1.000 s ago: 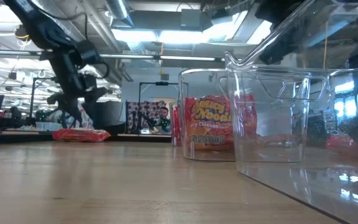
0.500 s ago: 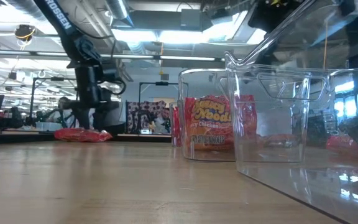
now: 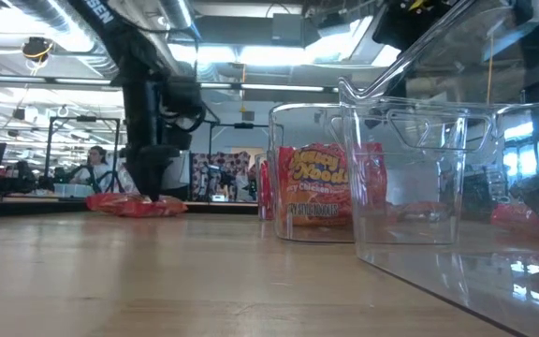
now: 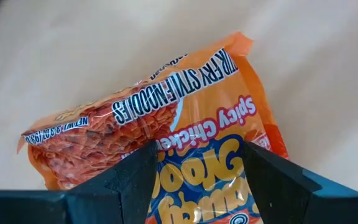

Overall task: Sort Maruchan noodles
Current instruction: Put the orange noodle pack into the middle transparent bin

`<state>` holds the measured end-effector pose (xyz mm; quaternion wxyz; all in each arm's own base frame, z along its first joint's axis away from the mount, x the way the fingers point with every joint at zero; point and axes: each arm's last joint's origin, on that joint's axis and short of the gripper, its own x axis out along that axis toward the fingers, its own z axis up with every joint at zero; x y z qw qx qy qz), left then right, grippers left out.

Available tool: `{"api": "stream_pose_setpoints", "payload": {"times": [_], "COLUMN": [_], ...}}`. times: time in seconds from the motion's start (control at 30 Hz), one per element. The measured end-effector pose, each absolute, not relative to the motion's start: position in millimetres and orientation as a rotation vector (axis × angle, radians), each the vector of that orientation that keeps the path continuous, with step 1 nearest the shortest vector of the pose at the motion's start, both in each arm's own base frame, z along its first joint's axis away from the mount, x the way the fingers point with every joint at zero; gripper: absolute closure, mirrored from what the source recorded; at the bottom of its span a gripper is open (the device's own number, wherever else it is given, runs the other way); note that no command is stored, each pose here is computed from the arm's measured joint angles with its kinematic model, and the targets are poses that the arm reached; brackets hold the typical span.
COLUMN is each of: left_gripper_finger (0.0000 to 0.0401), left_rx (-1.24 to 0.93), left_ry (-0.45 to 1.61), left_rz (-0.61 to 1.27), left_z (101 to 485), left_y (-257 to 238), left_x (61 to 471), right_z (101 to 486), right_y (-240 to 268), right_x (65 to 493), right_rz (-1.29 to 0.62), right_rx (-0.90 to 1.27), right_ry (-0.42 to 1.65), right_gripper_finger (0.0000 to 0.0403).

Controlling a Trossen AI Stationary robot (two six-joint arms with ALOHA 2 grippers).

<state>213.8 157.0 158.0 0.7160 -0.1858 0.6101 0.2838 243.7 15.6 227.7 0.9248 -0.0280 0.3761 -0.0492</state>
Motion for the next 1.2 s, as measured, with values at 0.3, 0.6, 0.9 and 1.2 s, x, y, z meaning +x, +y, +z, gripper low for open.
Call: {"api": "stream_pose_setpoints", "payload": {"times": [0.3, 0.6, 0.9, 1.2], "left_gripper_finger": [0.0173, 0.0173, 0.0173, 0.0173], "left_rx": [-0.069, 0.038, -0.258, -0.614], "left_ry": [1.442, 1.331, 1.008, 0.974], "left_rz": [0.26, 0.139, 0.302, 0.53], "left_z": [157.4, 185.6, 246.6, 214.7], "left_y": [79.1, 13.4, 1.6, 2.5], "left_x": [249.0, 247.5, 209.8, 156.0], "right_z": [227.7, 228.7, 233.0, 241.6], "right_y": [16.7, 16.7, 17.1, 17.8], "right_x": [243.8, 244.7, 248.6, 257.6], "right_rz": [-0.083, -0.099, -0.104, -0.097], "right_rx": [-0.005, 0.036, 0.069, 0.091], "right_ry": [0.77, 0.756, 0.695, 0.57], "right_gripper_finger": [0.0214, 0.0214, 0.0214, 0.0214]}}
